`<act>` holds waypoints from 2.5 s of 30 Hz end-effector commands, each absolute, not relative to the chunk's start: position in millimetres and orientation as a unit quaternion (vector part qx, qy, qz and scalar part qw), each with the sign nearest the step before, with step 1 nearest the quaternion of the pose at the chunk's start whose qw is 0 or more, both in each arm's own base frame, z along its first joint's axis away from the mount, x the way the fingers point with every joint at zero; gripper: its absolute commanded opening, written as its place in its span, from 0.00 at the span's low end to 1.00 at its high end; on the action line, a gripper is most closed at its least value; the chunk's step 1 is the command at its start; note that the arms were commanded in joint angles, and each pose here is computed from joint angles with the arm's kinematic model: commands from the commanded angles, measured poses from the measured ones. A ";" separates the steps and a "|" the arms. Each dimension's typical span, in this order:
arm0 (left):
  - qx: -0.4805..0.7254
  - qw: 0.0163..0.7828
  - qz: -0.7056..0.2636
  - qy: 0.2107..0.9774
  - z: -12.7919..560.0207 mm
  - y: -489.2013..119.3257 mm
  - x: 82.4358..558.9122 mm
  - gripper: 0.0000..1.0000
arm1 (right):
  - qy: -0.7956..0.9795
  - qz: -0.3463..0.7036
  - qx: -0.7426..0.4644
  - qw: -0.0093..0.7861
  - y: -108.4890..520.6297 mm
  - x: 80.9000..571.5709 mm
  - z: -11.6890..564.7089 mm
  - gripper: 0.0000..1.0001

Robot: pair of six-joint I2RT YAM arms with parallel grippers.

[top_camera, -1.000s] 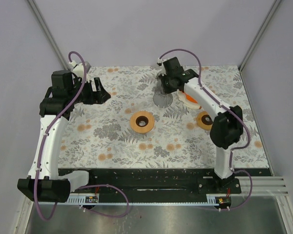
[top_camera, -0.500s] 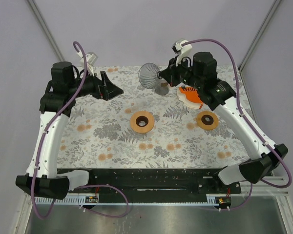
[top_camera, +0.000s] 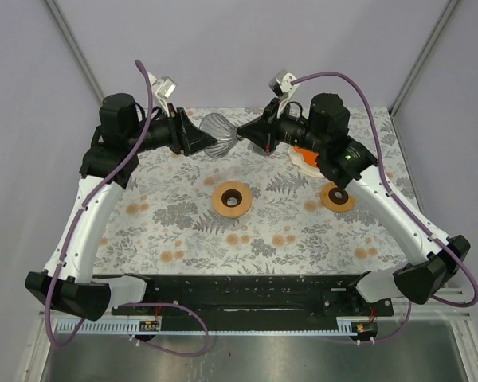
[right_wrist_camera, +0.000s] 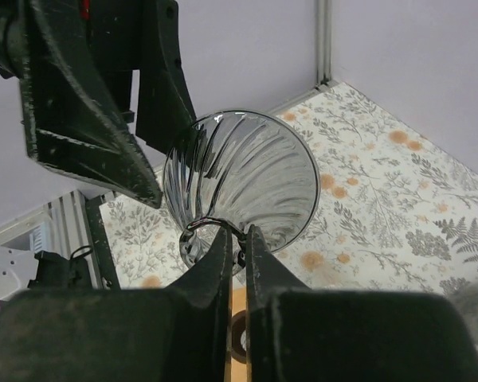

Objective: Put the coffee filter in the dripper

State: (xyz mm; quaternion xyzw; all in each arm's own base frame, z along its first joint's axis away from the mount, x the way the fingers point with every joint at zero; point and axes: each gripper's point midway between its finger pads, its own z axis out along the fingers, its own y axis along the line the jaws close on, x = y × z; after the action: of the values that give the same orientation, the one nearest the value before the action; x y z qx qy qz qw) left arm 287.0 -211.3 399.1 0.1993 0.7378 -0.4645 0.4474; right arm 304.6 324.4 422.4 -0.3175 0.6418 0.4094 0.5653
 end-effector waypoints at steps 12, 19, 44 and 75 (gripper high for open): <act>0.248 0.468 -0.439 0.726 398.8 -214.9 272.8 0.00 | 0.633 0.401 -0.319 0.581 327.7 311.2 409.2 0.25; 0.301 0.513 -0.213 0.775 364.2 -166.7 299.8 0.00 | 0.708 0.299 -0.261 0.584 290.3 334.0 358.4 0.75; 0.656 0.405 0.044 0.635 329.8 -185.9 252.6 0.00 | 0.799 0.347 -0.269 0.410 357.5 341.2 381.9 0.88; 0.636 0.406 0.185 0.630 324.1 -180.4 282.8 0.00 | 0.830 0.323 -0.353 0.286 372.5 322.5 307.0 0.33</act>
State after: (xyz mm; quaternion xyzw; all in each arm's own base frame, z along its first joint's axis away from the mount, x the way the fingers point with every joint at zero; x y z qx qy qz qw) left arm 266.8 -184.8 293.1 0.6771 0.6299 0.1440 0.3521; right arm 334.5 382.1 318.0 -0.3323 0.8228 0.3423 0.3089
